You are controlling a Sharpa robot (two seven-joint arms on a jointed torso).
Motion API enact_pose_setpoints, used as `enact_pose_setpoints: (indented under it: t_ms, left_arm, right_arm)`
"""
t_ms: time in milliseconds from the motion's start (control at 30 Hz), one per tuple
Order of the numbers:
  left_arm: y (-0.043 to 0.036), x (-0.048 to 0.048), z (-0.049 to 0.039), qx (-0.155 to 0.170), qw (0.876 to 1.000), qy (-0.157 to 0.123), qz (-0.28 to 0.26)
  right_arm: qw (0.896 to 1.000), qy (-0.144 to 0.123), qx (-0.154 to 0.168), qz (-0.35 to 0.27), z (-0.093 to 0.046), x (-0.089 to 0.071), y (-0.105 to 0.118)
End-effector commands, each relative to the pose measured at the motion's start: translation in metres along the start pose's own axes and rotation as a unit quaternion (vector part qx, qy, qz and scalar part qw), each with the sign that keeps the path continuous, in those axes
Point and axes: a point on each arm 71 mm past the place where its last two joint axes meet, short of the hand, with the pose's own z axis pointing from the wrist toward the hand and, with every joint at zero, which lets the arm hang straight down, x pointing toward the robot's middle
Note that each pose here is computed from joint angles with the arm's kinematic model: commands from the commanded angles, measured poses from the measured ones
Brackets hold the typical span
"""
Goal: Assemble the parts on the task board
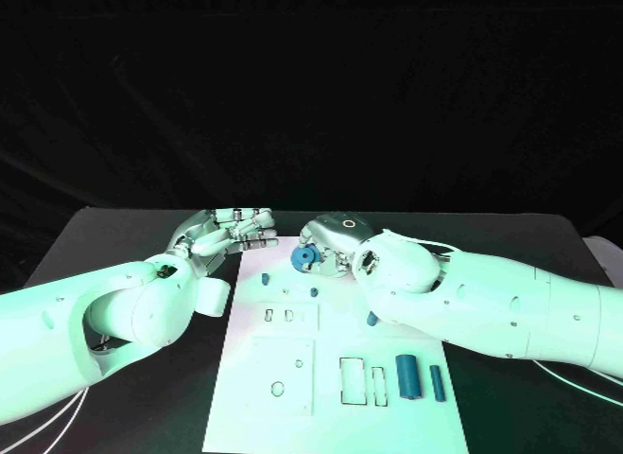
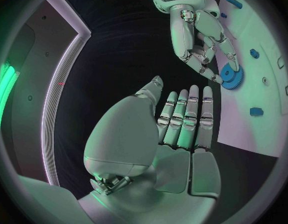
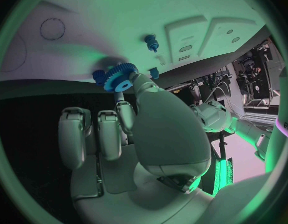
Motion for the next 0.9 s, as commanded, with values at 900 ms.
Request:
enact_pose_setpoints:
  t_ms: [900]
  left_arm:
    - [-0.0010, -0.0007, 0.0020, 0.005, 1.000, 0.002, -0.001]
  right_arm:
    - [1.000, 0.000, 0.011, -0.020, -0.0072, 0.0045, -0.0023]
